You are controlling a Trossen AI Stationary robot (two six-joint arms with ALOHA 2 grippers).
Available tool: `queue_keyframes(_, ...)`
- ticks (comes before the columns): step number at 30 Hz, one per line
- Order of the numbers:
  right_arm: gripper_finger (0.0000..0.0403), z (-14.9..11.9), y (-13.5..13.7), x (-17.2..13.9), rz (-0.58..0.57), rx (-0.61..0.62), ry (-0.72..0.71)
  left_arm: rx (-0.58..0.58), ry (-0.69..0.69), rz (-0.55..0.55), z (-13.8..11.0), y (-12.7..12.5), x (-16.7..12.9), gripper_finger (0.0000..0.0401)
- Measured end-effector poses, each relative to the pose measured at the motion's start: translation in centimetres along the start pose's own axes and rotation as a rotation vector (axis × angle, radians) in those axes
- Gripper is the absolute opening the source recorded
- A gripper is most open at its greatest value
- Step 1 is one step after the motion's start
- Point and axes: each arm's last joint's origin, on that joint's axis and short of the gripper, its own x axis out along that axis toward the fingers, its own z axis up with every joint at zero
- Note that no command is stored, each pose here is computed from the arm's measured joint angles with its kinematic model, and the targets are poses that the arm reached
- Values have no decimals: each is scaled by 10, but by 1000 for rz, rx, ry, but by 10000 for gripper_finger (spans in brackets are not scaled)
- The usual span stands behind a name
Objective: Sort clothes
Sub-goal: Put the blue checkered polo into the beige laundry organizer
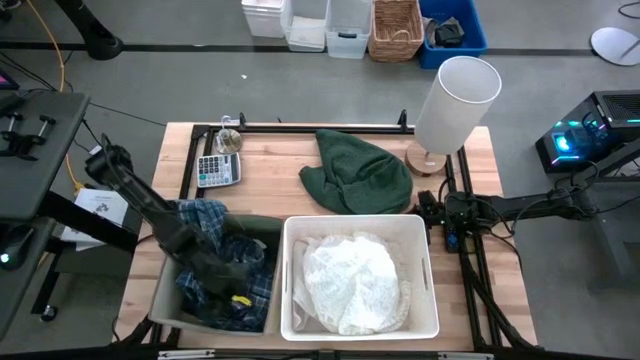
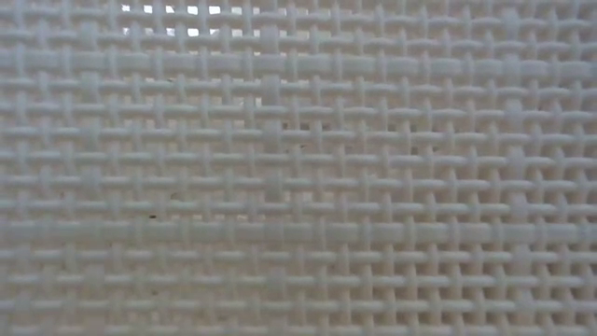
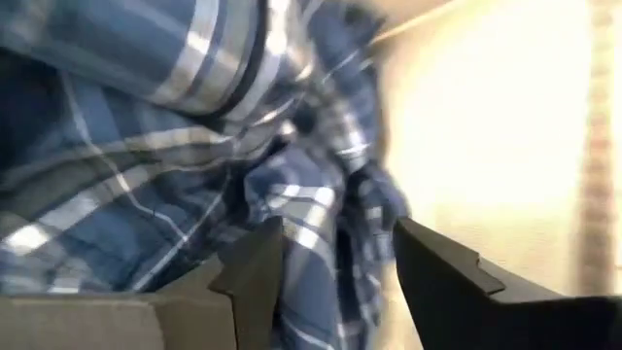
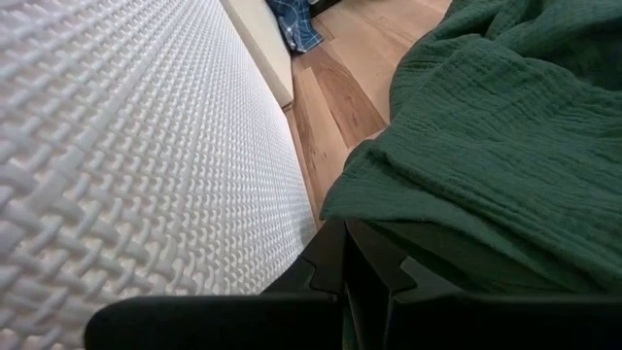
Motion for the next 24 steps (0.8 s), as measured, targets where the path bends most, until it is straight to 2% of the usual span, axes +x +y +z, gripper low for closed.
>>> queue_keyframes(12, 0, 0, 0, 0, 0, 0, 0, 142, -313, -63, -8, -5, -67, 185)
queue_keyframes(15, 0, 0, 0, 0, 0, 0, 0, 196, -360, -46, -11, -3, -78, 185)
queue_keyframes(17, 0, 0, 0, 0, 0, 0, 0, 208, -364, 18, -15, 3, -86, 185)
queue_keyframes(19, 0, 0, 0, 0, 0, 0, 0, 139, -373, 142, -18, 12, -97, 185)
queue_keyframes(22, 0, 0, 0, 0, 0, 0, 0, -90, -443, 313, -18, 26, -120, 185)
queue_keyframes(24, 0, 0, 0, 0, 0, 0, 0, -209, -486, 381, -15, 33, -137, 185)
